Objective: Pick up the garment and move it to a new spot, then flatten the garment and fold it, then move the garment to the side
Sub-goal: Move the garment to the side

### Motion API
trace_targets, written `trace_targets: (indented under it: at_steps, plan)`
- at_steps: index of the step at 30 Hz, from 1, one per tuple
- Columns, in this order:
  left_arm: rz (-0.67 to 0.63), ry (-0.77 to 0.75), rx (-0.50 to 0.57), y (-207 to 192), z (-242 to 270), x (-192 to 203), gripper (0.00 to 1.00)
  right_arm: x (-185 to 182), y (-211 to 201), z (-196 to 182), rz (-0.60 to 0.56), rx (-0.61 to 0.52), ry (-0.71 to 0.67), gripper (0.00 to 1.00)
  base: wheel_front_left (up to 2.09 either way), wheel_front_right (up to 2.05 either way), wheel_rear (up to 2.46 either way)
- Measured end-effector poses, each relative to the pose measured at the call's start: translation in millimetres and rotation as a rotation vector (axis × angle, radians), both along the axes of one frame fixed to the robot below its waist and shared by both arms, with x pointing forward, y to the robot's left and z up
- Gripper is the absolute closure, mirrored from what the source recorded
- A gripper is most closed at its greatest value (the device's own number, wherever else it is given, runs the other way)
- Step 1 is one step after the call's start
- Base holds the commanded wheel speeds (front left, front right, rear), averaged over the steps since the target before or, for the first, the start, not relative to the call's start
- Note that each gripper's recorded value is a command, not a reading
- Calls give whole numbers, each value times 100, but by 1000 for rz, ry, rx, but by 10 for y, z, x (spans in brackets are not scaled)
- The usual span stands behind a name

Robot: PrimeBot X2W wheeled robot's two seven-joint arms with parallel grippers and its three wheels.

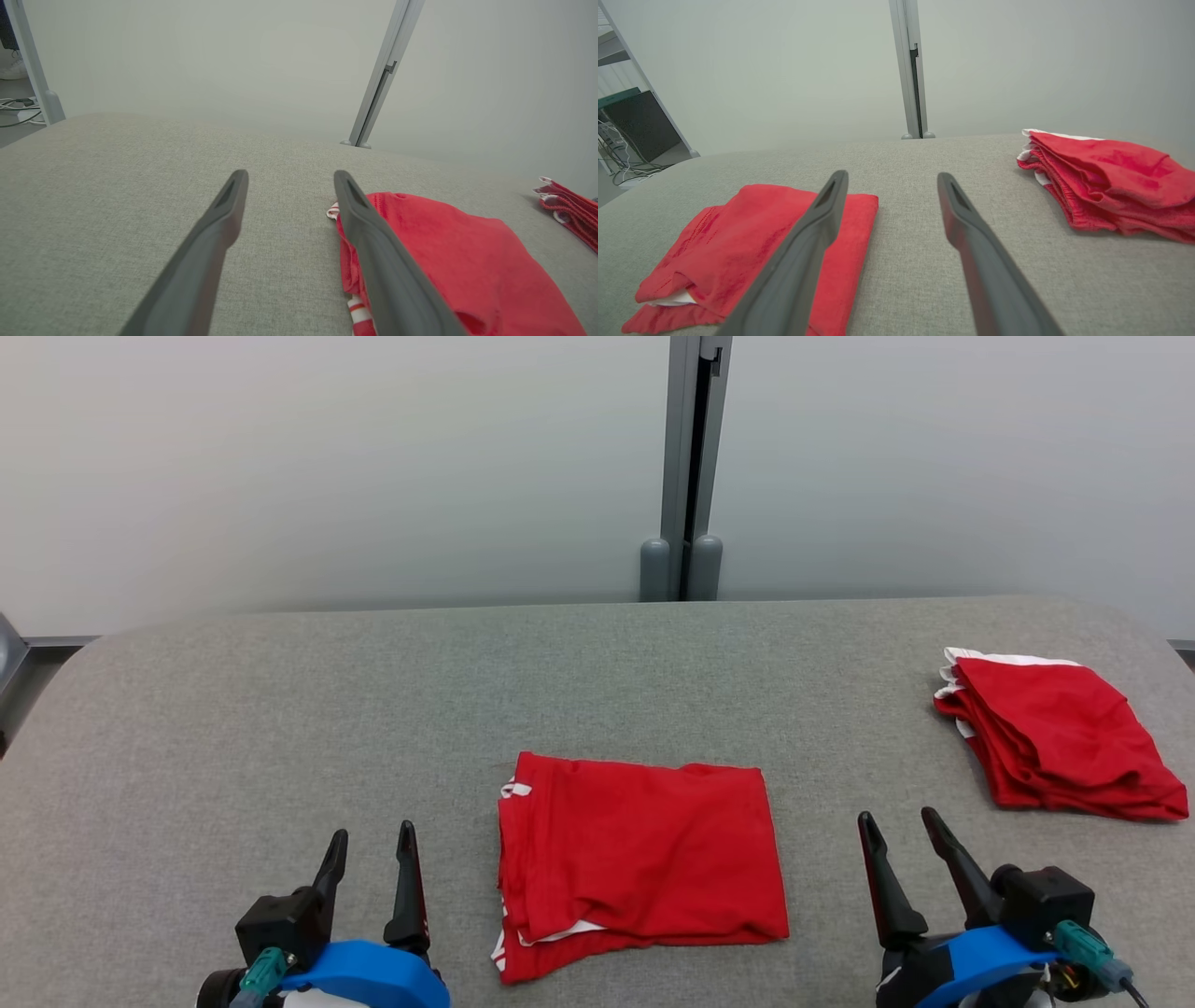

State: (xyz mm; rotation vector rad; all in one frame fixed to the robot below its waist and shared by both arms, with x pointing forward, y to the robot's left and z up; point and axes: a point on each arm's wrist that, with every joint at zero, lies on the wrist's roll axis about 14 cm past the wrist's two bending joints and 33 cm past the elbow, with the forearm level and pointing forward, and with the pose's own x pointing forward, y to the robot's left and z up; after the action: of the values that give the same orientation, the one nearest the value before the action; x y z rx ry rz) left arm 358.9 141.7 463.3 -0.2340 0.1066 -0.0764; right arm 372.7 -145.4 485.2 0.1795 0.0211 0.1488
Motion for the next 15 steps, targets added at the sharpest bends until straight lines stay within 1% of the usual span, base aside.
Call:
trace_targets:
  at_steps: [5,10,12,15]
  plan:
    - [5,3,2,21,-12,-1,0,83,-51,46,-8,-42,0,0,0,0,0]
    - [16,0,6,64,-9,1,0,317,-65,283,-6,-105,-30,0,0,0,0]
    - [23,-4,8,90,2,0,0,388,-21,273,11,-129,3,0,0,0,0]
    - [41,-16,1,136,41,14,0,454,102,113,59,-165,105,0,0,0,0]
